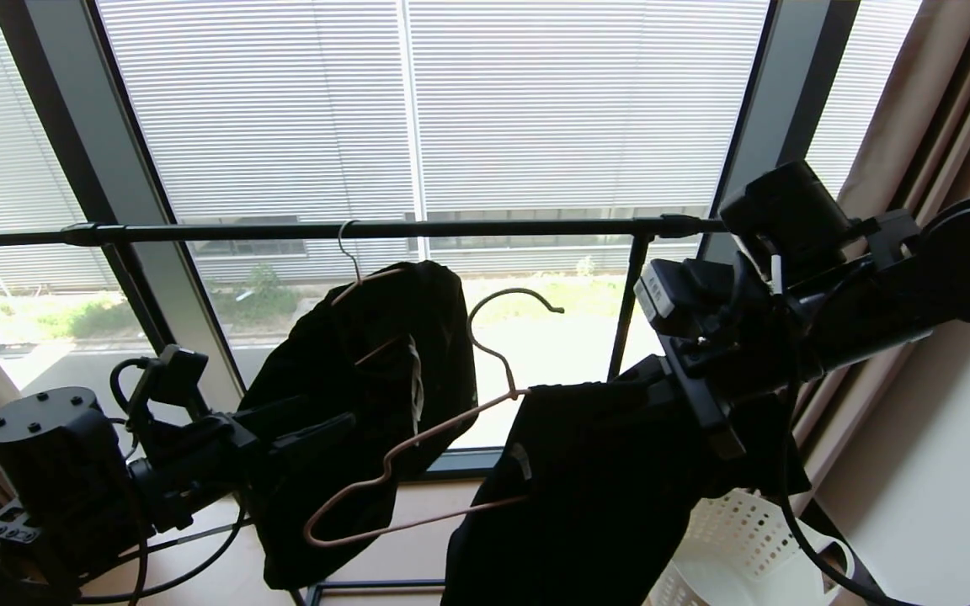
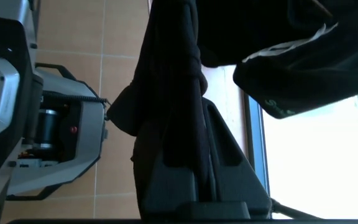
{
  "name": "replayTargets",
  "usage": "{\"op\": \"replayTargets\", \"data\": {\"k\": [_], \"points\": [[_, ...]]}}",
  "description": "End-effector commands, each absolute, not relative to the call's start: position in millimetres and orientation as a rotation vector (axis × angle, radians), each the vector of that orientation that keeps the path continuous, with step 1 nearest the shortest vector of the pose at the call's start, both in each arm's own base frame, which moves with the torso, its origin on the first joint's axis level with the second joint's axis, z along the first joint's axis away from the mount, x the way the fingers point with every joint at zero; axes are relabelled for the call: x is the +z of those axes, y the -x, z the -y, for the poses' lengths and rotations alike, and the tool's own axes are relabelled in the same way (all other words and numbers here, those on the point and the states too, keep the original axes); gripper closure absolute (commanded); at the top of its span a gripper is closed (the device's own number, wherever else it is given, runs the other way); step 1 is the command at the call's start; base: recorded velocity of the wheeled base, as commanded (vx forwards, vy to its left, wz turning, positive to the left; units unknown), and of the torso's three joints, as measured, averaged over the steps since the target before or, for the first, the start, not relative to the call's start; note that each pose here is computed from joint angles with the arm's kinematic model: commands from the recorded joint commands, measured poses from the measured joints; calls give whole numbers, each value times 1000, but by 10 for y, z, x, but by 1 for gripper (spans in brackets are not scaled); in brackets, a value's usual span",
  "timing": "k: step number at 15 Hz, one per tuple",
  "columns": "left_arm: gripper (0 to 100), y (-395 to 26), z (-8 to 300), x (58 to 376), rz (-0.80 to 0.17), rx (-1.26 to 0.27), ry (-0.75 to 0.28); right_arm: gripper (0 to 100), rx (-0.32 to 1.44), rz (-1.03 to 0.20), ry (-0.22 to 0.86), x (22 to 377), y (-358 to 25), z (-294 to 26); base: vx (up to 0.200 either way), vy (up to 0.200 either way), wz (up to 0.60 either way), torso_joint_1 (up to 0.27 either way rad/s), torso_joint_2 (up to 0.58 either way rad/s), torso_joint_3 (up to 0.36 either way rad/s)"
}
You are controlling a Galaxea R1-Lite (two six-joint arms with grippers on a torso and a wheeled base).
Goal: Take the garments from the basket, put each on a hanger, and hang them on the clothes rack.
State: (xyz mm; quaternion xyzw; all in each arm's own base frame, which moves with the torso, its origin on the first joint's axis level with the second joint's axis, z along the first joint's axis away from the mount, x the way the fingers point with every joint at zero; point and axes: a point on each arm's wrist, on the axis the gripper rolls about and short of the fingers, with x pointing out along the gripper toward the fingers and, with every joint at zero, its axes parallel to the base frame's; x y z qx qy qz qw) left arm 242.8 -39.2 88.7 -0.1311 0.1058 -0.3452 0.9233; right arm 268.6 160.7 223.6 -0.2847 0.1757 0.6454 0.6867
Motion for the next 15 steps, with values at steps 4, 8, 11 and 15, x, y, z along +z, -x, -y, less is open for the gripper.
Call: {"op": "replayTargets", "data": {"k": [4, 8, 11, 15], "points": [[0, -2341, 402, 674, -323, -840, 268, 100, 1479, -293, 585, 2459, -2564, -1490, 0, 0, 0, 0, 0, 0], [0, -2209, 472, 521, -352, -955, 157, 100, 1525, -262, 537, 2511, -2521, -1484, 0, 0, 0, 0, 0, 0], [0, -2064, 616, 483, -373, -1066, 116, 100, 1530, -262, 536, 2502, -2532, -1500, 0, 0, 0, 0, 0, 0], [0, -1954, 792, 450, -391, -1162, 81, 100, 1556, -268, 538, 2477, -2497, -1564, 0, 0, 0, 0, 0, 0]]}}
